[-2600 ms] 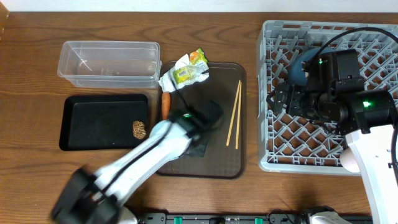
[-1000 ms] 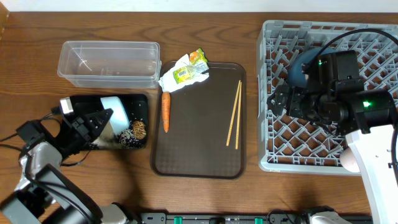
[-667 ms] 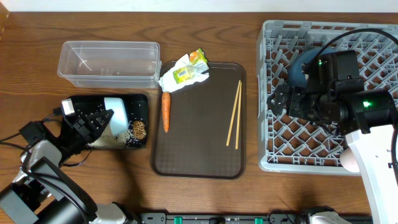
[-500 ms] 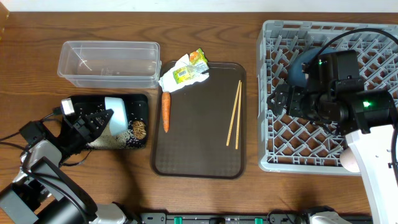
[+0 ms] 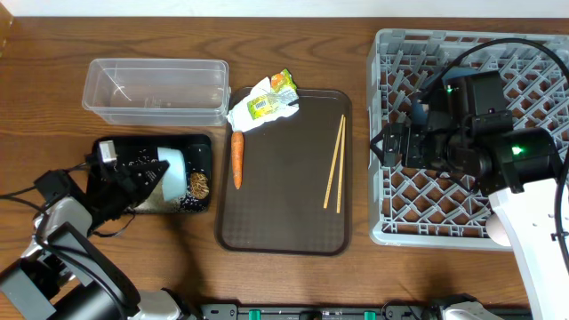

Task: Sort waste into correct bins and load items into the dishwasher rack
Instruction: 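Carry the light-blue rice bowl with the left gripper over the black tray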

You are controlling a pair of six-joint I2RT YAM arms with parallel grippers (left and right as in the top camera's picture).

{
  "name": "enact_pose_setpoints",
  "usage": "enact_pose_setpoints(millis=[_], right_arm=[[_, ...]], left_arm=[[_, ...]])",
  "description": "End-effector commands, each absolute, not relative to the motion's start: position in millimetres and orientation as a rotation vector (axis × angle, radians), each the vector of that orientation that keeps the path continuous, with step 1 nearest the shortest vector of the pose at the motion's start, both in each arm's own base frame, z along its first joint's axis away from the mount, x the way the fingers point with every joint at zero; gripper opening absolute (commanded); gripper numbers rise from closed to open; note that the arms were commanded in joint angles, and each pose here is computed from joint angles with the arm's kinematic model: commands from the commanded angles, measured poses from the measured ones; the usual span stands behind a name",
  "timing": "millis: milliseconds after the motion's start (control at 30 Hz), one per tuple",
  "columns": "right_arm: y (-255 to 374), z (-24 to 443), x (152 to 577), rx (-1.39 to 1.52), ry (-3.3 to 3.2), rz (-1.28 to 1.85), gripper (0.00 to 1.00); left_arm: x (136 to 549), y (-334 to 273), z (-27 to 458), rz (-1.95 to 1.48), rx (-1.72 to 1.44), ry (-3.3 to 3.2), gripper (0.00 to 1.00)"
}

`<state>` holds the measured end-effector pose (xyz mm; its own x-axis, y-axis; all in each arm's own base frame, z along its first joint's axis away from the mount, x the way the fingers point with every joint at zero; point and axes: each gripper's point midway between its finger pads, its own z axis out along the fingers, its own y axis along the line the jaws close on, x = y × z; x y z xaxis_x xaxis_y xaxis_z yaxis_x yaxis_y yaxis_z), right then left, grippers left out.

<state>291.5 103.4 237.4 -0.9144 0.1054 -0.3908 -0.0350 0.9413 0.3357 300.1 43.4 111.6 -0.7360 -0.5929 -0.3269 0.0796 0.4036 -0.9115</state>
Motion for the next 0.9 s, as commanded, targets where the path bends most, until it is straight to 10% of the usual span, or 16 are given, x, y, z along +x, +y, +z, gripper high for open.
enact_pose_setpoints(millis=[0,867], right_arm=[[107.5,241.0,291.5,0.009,2.674,0.482,0.99],[108.0,242.2,293.5,0.007,2.664,0.484,0.99]], left_arm=[[300.4,40.4,102.7,-1.335,-0.464,2.093,0.07],[302.7,-2.9,42.7,-0.856,-0.369,2.663,0.23]])
